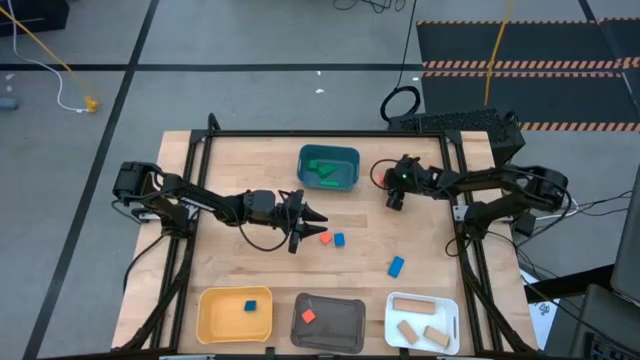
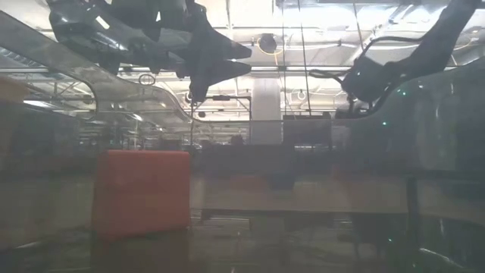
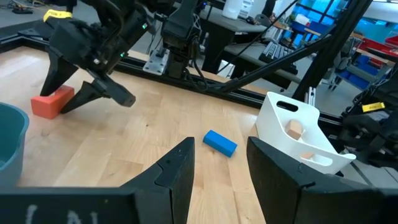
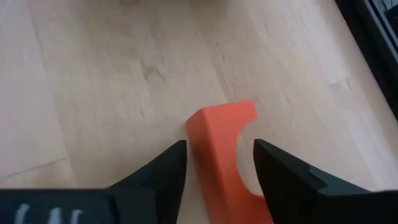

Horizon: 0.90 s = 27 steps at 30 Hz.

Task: Sort & place blocks by color
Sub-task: Put the top orange block into the black bin

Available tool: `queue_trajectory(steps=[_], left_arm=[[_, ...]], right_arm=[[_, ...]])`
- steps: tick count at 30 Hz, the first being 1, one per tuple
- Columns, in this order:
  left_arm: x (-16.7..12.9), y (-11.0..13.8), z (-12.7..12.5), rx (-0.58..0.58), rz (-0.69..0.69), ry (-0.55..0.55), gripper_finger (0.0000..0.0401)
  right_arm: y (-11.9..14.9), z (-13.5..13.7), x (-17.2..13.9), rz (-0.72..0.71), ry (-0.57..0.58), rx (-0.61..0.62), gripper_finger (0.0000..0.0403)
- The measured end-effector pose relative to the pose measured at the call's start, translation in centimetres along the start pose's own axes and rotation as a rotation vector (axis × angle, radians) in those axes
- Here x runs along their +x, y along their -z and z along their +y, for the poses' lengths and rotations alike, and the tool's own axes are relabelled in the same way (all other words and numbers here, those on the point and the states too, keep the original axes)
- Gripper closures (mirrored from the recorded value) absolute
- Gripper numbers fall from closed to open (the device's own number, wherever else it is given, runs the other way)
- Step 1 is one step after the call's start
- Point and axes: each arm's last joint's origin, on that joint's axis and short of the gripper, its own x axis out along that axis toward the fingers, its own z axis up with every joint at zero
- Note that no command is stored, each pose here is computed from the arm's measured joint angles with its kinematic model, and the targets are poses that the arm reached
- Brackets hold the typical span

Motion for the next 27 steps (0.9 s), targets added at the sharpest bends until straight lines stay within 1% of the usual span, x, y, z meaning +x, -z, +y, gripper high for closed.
queue_trajectory(steps=[4,10,13,20,24,27], left_arm=[[0.0,0.0,0.0,-0.001,0.000,0.000,0.0254],[0.0,0.0,0.0,-0.001,0.001,0.000,0.0254],[0.0,0.0,0.0,-0.008,0.001,0.000,0.0254],[0.0,0.0,0.0,-0.034,0.001,0.000,0.0254],[0.0,0.0,0.0,-0.034,-0.001,0.001,0.0254],[0.0,-0.1,0.0,-0.034,-0.013,-0.023,0.0254]], right_arm=[[0.2,0.1,0.3,0.016,-0.006,-0.002,0.0263],[0.3,0.2,0.4,0.026,-0.011,-0.001,0.0332],[0.3,0.1,0.4,0.025,-0.011,0.003,0.0355],[0.0,0.0,-0.1,-0.002,-0.007,0.076,0.0359],[-0.4,0.0,-1.2,-0.069,-0.076,0.122,0.0359],[-1.1,-0.2,-2.3,-0.159,-0.110,0.155,0.0361]])
